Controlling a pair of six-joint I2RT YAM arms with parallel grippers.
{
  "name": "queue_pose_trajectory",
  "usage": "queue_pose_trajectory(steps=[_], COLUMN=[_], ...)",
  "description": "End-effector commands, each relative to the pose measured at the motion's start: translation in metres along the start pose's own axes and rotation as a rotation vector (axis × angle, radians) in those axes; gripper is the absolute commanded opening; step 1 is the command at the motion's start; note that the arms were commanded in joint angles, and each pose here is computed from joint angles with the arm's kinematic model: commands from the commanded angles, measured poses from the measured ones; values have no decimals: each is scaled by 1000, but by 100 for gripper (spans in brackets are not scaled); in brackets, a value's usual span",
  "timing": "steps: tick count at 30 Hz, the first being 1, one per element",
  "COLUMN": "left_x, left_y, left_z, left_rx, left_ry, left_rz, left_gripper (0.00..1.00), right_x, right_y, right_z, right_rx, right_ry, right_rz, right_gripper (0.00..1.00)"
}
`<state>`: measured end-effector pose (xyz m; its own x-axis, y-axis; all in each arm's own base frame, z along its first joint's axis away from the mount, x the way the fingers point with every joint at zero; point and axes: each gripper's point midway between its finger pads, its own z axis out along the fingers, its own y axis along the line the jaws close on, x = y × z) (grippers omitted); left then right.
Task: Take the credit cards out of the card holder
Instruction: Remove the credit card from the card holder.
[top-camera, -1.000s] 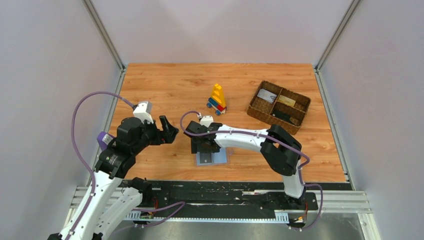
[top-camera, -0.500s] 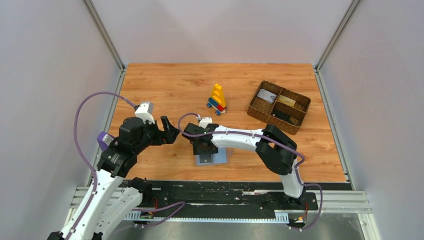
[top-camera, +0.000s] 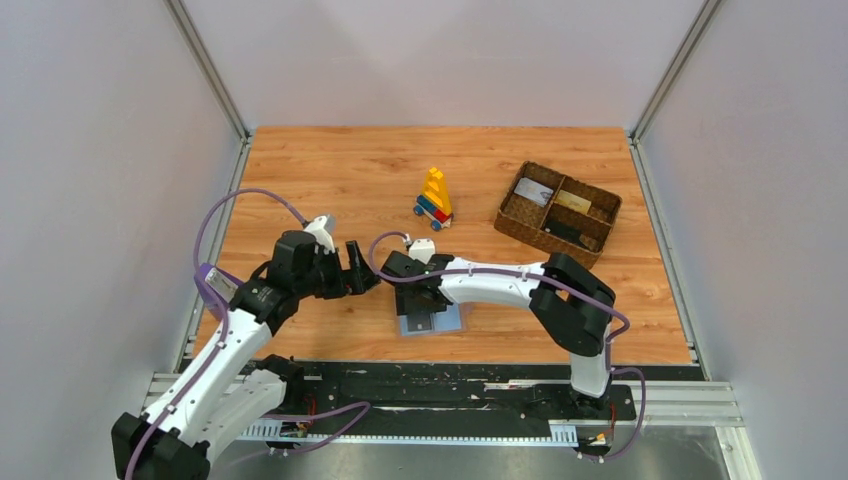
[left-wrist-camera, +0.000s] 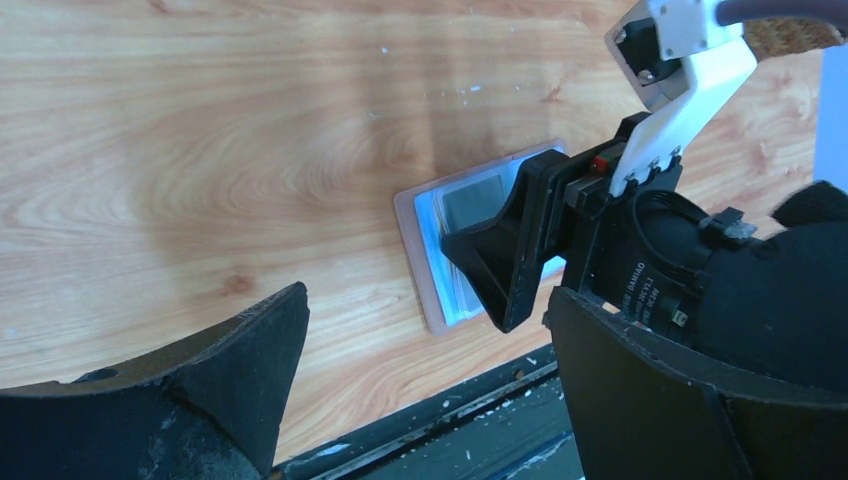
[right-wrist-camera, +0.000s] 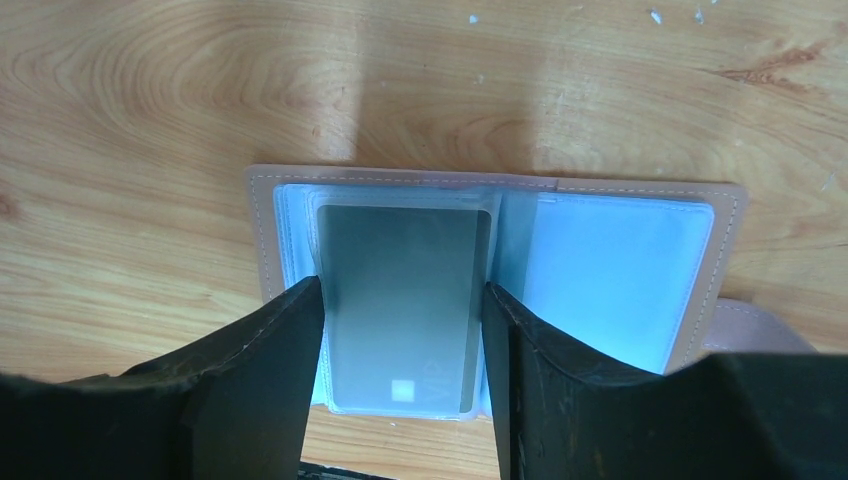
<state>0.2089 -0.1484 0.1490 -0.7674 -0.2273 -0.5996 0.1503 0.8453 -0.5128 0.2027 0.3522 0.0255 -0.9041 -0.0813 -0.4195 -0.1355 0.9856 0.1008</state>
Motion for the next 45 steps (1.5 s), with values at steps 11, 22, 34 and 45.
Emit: queue_pose_trajectory(steps=[11, 22, 34, 45], left_x=[13, 27, 42, 55], left_y=[-15, -21, -26, -24], left_z=[30, 46, 63, 77], left_rx=[127, 205, 270, 293], left_ry=[62, 123, 214, 273], left_rz=[-79, -107, -118, -152], left_gripper=[86, 67, 47, 36], right_x=[-10, -18, -18, -20], right_y=[15, 11, 12, 9], right_z=[-23, -31, -41, -46], right_rx=[-198, -291, -471, -528], right_ry=[-52, -65, -41, -45], right_rz=[10, 66, 152, 184], right_gripper=[58, 57, 56, 59])
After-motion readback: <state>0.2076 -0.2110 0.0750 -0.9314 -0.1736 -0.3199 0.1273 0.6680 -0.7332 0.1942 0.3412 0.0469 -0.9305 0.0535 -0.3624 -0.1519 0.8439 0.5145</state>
